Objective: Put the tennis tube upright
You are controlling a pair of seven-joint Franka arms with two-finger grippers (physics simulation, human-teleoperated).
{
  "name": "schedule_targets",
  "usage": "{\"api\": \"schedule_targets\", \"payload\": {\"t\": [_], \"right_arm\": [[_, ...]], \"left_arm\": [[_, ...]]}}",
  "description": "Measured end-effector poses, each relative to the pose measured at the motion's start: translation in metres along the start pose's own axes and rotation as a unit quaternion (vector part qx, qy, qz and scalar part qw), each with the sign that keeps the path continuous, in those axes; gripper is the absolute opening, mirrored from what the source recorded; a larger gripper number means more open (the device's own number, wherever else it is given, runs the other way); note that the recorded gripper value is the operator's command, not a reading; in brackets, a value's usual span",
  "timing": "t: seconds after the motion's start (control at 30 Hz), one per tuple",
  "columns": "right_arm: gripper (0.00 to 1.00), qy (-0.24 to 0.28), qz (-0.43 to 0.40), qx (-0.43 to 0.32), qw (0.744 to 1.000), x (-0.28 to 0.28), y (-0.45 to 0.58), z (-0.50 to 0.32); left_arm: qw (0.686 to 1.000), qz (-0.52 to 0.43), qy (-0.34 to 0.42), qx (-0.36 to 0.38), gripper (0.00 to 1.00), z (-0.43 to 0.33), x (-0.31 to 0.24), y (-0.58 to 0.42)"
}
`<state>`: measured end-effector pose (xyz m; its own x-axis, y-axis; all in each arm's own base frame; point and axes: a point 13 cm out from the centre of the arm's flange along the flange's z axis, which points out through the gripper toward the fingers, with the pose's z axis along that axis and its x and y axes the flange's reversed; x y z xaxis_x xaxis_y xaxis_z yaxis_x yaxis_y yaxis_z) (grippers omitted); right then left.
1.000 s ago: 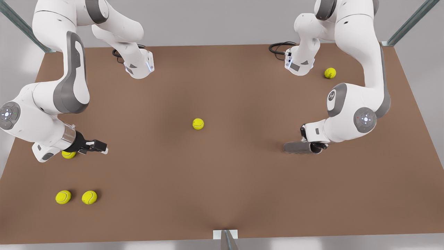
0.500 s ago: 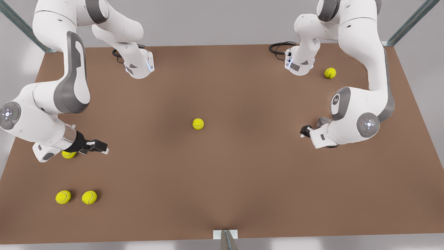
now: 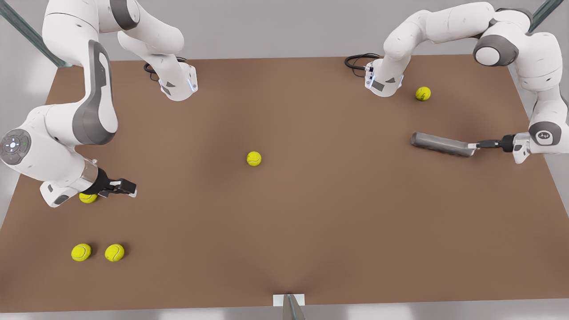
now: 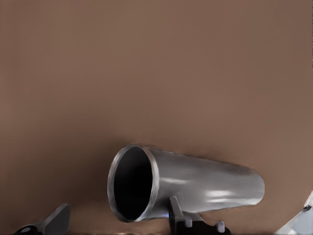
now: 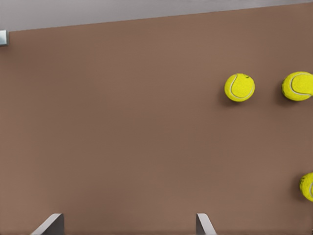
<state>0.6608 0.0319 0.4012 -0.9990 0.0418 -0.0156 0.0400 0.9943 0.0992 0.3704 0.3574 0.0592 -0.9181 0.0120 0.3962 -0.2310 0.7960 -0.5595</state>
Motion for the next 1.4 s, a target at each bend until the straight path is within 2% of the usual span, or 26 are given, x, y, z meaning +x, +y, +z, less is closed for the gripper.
{"api": "schedule_targets", "payload": {"t": [0.23,0.43,0.67,0.93,1.4], "right_arm": [[1.00,0.000,0.000,0.005,1.000,0.000,-0.002,0.000],[1.00,0.000,0.001,0.005,1.000,0.000,-0.003,0.000],[1.00,-0.001,0.002,0.005,1.000,0.000,-0.002,-0.001],[1.00,-0.001,0.002,0.005,1.000,0.000,-0.002,-0.001],[1.00,-0.001,0.004,0.002,1.000,-0.001,-0.004,0.000]], "left_arm": [[0.996,0.078,0.005,0.046,1.00,0.008,0.013,-0.007],[0.986,0.156,-0.038,0.042,1.00,-0.025,-0.021,-0.028],[0.973,0.202,-0.076,0.083,1.00,0.000,-0.054,-0.042],[0.968,0.224,-0.076,0.081,1.00,-0.012,-0.038,-0.037],[0.958,0.241,-0.024,0.155,1.00,0.037,-0.030,-0.061]]}}
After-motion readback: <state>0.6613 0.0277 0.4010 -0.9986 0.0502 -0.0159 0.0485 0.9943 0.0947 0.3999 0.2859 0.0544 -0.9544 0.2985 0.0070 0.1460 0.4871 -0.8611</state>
